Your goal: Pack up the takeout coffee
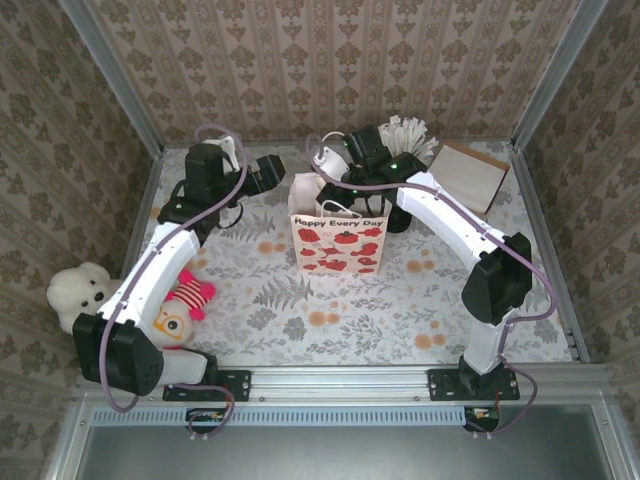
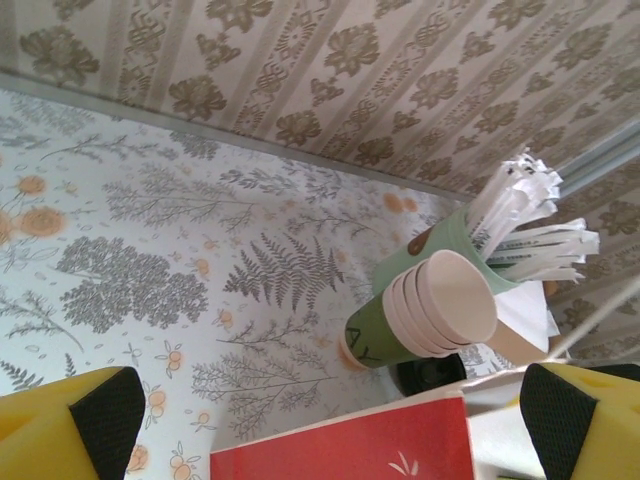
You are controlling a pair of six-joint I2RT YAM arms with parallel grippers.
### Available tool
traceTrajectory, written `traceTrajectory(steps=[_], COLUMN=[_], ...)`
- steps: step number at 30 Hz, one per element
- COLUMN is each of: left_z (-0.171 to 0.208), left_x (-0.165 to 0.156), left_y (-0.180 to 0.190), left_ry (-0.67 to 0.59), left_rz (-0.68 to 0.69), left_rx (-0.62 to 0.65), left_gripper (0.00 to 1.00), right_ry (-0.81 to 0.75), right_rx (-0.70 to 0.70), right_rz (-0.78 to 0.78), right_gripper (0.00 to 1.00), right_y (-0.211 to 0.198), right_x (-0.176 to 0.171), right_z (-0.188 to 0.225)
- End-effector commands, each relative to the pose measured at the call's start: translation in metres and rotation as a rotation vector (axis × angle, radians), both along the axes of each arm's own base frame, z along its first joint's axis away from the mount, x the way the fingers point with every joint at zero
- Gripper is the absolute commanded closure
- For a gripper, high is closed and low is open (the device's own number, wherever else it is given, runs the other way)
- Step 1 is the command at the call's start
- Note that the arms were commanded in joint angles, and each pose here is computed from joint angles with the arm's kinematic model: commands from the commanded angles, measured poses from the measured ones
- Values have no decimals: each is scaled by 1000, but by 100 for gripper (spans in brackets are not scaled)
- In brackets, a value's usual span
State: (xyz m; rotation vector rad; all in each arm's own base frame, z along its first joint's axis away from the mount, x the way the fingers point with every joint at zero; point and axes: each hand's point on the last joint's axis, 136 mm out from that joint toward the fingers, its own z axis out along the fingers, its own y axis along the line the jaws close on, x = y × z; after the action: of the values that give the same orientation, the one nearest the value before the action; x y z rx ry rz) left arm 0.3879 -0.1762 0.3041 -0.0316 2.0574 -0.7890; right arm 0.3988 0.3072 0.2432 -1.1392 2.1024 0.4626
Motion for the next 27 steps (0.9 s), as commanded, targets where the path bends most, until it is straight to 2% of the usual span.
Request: traceTrajectory(steps=[1,2,6,9,14,17,23,27], left_z=[20,21,22,21,15,15,10,4], left_x=[-8,-9,-12,-12,-15,-19,-19,-20], left_y=[-9,-11,-16,-18,-27,-35,-46,-54], left_ry=[-93,-97,-104,-98,-75,-76,-66,-43], left_rz=[-83,-98,-124,-133,-192,-242,-276,-305], left_rx=[-7,-2,16,19,30,33,40,35], left_gripper=[0,0,0,0,0,0,0,1], right_ry=[-70,-77,-73,-60,-27,33,104,137], right_rx=[9,9,-15,-40,-119,-141,6,10], right_rz=[-10,-7,-2,-45,-97,-61,34,63], right_gripper=[65,66,85,92,93,93,93,91], right_y=[-7,-8,-13,-19,-33,-33,4,14], right_x=[-6,-7,-13,-10,-9,-19,-27,-22], right_z=[32,33,27,21,3,-13,-11,-21])
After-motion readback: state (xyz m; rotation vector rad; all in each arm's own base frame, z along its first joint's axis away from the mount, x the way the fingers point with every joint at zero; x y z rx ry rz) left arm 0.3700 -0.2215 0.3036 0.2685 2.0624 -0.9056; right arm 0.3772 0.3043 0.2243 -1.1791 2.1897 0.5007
